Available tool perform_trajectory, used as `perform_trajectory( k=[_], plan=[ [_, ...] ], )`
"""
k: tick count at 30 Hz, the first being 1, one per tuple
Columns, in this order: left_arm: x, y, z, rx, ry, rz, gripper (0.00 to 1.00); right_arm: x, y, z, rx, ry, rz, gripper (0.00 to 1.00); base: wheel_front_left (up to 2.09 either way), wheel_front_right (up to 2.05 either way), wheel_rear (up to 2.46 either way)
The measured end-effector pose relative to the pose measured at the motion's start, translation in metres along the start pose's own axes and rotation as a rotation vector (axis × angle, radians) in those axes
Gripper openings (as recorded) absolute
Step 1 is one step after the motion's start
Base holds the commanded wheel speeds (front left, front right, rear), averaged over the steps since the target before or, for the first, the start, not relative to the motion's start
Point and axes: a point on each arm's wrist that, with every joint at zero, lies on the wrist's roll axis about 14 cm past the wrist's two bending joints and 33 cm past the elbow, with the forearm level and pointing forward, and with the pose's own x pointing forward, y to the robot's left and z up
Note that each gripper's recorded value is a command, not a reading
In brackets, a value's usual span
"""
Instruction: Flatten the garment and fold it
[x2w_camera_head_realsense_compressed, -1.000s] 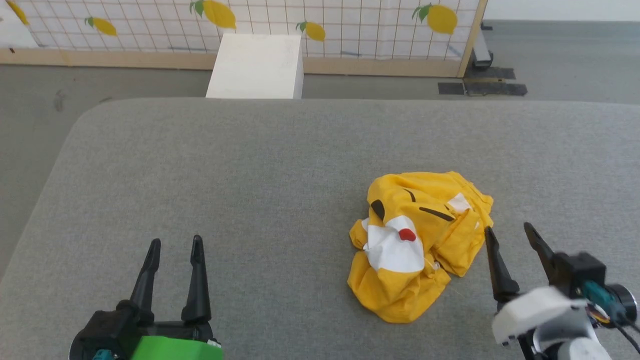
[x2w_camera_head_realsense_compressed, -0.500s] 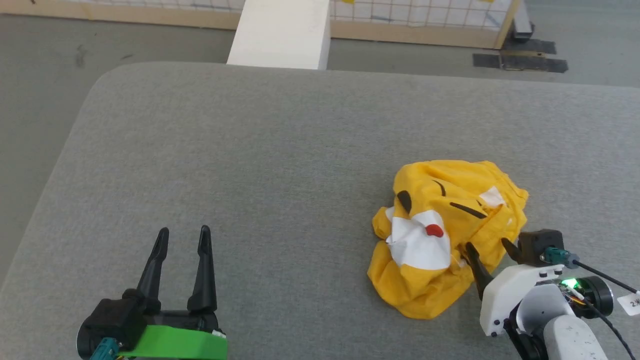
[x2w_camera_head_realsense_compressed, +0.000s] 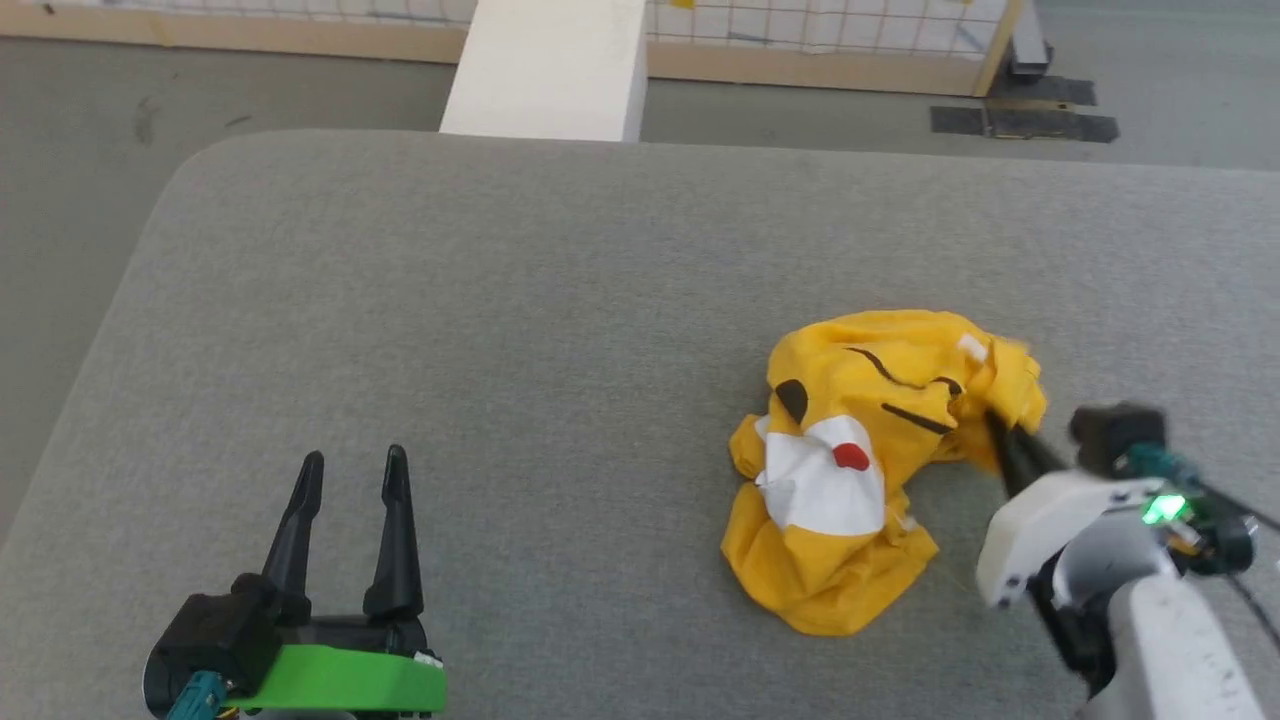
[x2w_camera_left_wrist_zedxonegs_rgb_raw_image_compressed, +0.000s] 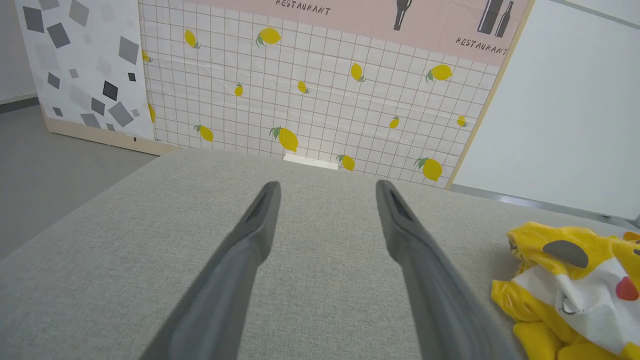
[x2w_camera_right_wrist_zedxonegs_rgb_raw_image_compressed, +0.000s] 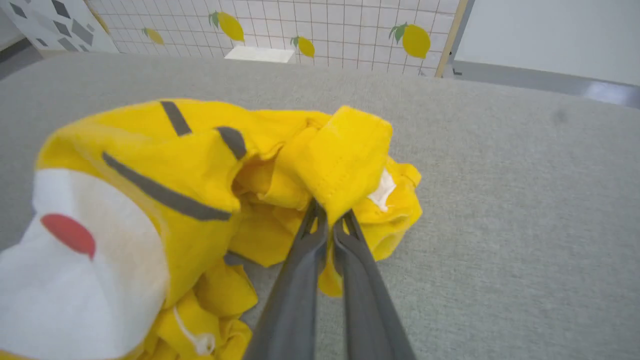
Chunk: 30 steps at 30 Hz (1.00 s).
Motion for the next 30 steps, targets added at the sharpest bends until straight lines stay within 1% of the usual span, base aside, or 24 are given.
perform_trajectory(
  k=[3,5,7,9,11,14,16,18,19,20,21,23,25,27,29,30],
  plan=[
    [0.003,-0.006,0.001,-0.011,-0.008,-0.018,1.00,-0.006,-0.021,0.036,0.009,-0.113,-0.059,0.00,0.00,0.00,0.00],
    [0.005,-0.011,0.001,-0.016,-0.010,-0.034,1.00,-0.016,-0.043,0.059,0.008,-0.185,-0.124,0.00,0.00,0.00,0.00],
    [0.007,-0.014,0.001,-0.019,-0.010,-0.043,1.00,-0.029,-0.067,0.074,0.008,-0.235,-0.196,0.00,0.00,0.00,0.00],
    [0.007,-0.015,0.001,-0.020,-0.009,-0.047,1.00,-0.046,-0.097,0.074,-0.002,-0.237,-0.287,0.00,0.00,0.00,0.00],
    [0.008,-0.015,-0.001,-0.020,-0.005,-0.045,1.00,-0.062,-0.119,0.055,-0.013,-0.179,-0.363,0.00,0.00,0.00,0.00],
    [0.007,-0.013,-0.002,-0.018,-0.001,-0.039,1.00,-0.089,-0.146,0.001,-0.035,0.006,-0.460,0.00,0.00,0.00,0.00],
    [0.006,-0.011,-0.003,-0.017,0.003,-0.032,1.00,-0.107,-0.154,-0.041,-0.033,0.144,-0.491,0.00,0.00,0.00,0.00],
    [0.005,-0.009,-0.004,-0.016,0.006,-0.030,1.00,-0.118,-0.155,-0.070,-0.020,0.241,-0.502,0.00,0.00,0.00,0.00],
    [0.005,-0.009,-0.004,-0.016,0.008,-0.030,1.00,-0.122,-0.156,-0.078,-0.017,0.267,-0.508,0.00,0.00,0.00,0.00],
    [0.004,-0.009,-0.004,-0.016,0.009,-0.029,1.00,-0.123,-0.156,-0.080,-0.018,0.275,-0.511,0.55,0.00,0.00,0.00],
    [0.004,-0.009,-0.004,-0.016,0.009,-0.031,1.00,-0.123,-0.157,-0.080,-0.026,0.277,-0.512,1.00,0.00,0.00,0.00],
    [0.004,-0.009,-0.004,-0.016,0.008,-0.030,1.00,-0.120,-0.157,-0.073,-0.025,0.244,-0.512,1.00,0.00,0.00,0.00],
    [0.004,-0.009,-0.004,-0.016,0.008,-0.031,1.00,-0.109,-0.151,-0.053,-0.037,0.174,-0.489,1.00,0.00,0.00,0.00],
    [0.004,-0.009,-0.004,-0.015,0.007,-0.032,1.00,-0.095,-0.139,-0.023,-0.035,0.069,-0.447,1.00,0.00,0.00,0.00],
    [0.003,-0.009,-0.004,-0.016,0.007,-0.034,1.00,-0.077,-0.115,0.010,-0.034,-0.037,-0.366,1.00,0.00,0.00,0.00],
    [0.003,-0.010,-0.004,-0.016,0.008,-0.034,1.00,-0.071,-0.104,0.020,-0.037,-0.067,-0.330,1.00,0.00,0.00,0.00]
  ],
)
